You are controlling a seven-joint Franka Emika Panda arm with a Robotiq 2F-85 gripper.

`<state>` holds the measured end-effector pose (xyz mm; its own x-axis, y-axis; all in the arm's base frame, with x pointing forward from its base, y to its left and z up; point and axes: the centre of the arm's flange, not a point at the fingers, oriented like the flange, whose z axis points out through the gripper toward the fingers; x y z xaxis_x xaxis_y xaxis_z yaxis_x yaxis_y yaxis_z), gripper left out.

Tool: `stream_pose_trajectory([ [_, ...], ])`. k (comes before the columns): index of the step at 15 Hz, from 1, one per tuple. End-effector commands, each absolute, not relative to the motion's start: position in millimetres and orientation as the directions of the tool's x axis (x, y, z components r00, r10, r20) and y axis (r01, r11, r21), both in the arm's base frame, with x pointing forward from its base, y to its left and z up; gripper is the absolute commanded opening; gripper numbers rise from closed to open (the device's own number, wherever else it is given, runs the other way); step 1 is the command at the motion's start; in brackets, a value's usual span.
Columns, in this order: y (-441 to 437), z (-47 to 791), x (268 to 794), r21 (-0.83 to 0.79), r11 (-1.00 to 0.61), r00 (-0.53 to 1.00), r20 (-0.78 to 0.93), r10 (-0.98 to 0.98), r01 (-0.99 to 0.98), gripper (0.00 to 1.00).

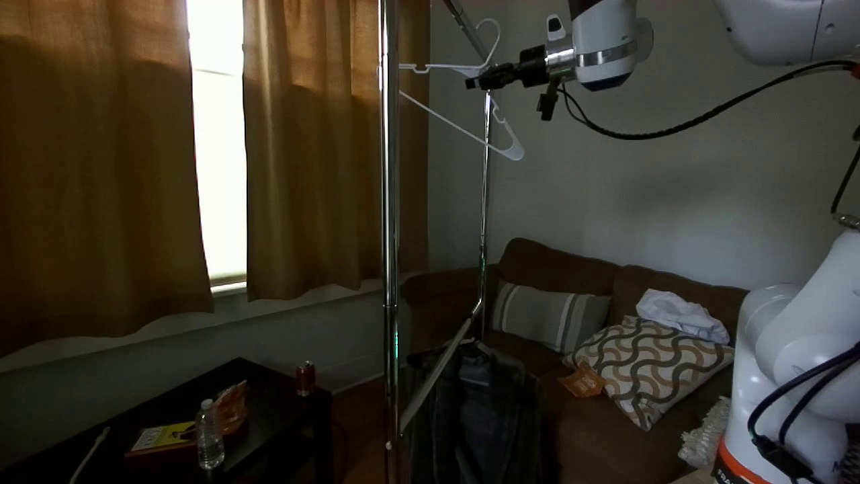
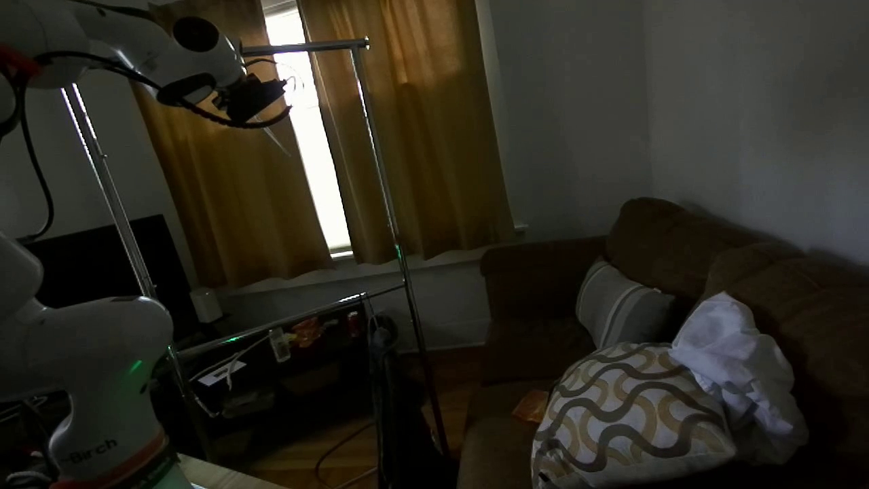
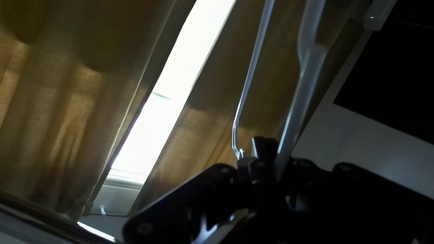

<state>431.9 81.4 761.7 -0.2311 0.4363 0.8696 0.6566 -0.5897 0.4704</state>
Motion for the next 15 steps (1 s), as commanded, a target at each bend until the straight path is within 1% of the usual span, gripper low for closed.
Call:
stream_pose_trajectory([
  [1, 76, 756, 427, 0.461, -0.599, -0.28, 0.884, 0.374, 0.655, 0.01],
  [8, 75, 742, 428, 0.398, -0.64, -0.335, 0.915, 0.225, 0.657, 0.01],
  [9, 76, 738, 430, 0.405, -0.631, -0.334, 0.913, 0.235, 0.662, 0.01],
  [10, 76, 753, 430, 0.404, -0.636, -0.312, 0.914, 0.258, 0.658, 0.06],
  [15, 77, 748, 432, 0.404, -0.633, -0.318, 0.914, 0.252, 0.66, 0.06],
])
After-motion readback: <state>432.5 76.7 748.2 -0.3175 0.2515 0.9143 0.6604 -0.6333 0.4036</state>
